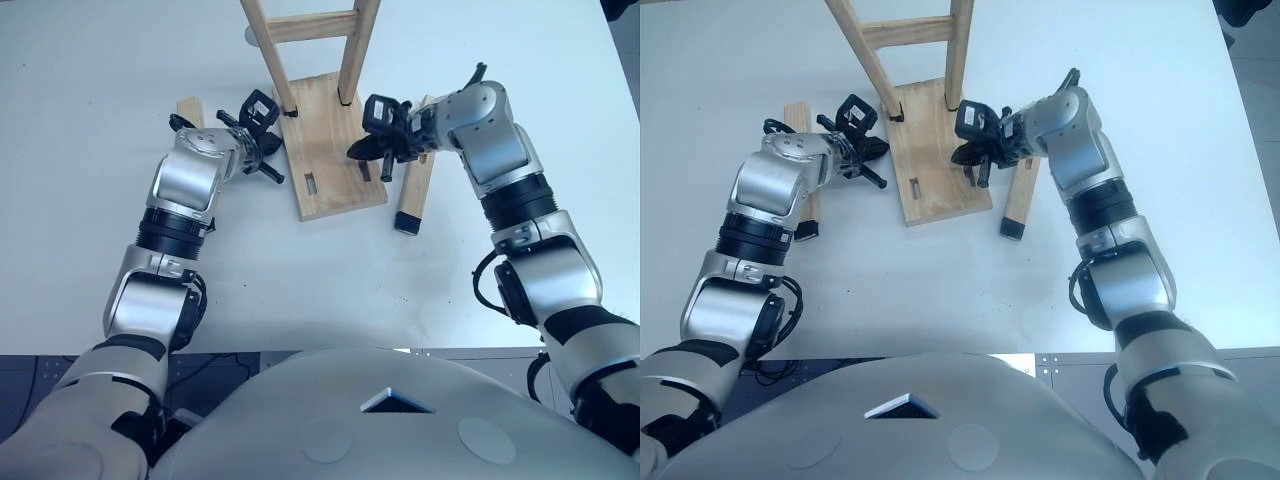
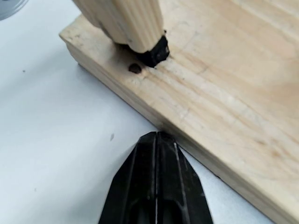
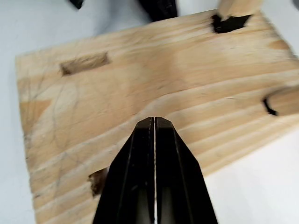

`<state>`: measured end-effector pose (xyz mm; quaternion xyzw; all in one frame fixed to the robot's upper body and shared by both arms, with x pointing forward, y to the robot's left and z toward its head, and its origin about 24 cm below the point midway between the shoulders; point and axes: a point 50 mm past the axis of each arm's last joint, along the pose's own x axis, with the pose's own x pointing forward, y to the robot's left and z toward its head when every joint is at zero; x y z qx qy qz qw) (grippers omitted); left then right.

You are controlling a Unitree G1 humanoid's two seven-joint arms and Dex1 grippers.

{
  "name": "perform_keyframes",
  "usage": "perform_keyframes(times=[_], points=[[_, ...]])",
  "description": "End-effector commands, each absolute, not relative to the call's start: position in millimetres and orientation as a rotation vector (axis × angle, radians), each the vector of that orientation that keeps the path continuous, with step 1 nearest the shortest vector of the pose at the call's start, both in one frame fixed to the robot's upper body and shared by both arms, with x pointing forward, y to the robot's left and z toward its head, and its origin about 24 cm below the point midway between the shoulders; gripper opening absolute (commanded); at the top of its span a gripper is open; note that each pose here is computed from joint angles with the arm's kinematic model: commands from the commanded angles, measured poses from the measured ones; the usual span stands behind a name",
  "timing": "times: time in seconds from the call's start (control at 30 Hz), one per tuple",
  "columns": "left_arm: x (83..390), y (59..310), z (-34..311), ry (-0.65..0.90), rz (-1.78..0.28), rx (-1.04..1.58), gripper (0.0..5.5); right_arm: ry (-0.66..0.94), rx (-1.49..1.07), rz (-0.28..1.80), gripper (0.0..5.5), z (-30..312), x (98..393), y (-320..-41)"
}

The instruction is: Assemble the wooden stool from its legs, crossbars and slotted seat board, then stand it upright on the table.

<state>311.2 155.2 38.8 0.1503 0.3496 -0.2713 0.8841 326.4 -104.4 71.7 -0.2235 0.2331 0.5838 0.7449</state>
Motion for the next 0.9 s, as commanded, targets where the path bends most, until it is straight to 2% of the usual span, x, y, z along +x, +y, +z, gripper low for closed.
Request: perform_keyframes(times=[0.03,0.13,0.2,0.23,0.3,0.37,0.47,0.57,0.7,0.9], points=[[299.7,167.1,16.2,0.821,-0.538,0.292,0.0,0.469,-0.42,1.188,0.04,79.9,326.1,-118.5],[301.3,175.1,21.0,0.783,-0.497,0.295,0.0,0.355,-0.425,0.955,0.04,104.4,349.8,-135.5],[307.9,179.3,33.4,0.688,-0.446,0.266,0.0,0.286,-0.384,0.784,0.04,118.4,361.4,-149.8],[312.1,182.9,43.3,0.614,-0.406,0.258,0.0,0.282,-0.36,0.694,0.22,121.3,363.4,-161.8],[316.6,194.6,65.0,0.467,-0.307,0.231,0.0,0.334,-0.371,0.515,0.46,117.9,357.9,-198.1],[313.6,205.7,79.6,0.379,-0.219,0.218,0.0,0.44,-0.438,0.418,0.83,110.9,338.9,-235.0],[307.5,212.7,93.9,0.3,-0.136,0.21,0.0,0.559,-0.487,0.407,1.32,107.7,312.2,-260.4],[303.0,218.0,112.5,0.206,-0.05,0.201,0.0,0.634,-0.472,0.425,1.76,106.4,290.9,-267.2],[301.7,219.5,131.1,0.127,-0.004,0.186,0.0,0.691,-0.369,0.468,2.46,103.4,266.2,-256.1],[302.5,221.4,134.9,0.116,0.002,0.193,0.0,0.809,-0.385,0.424,2.46,76.3,249.5,-262.6]])
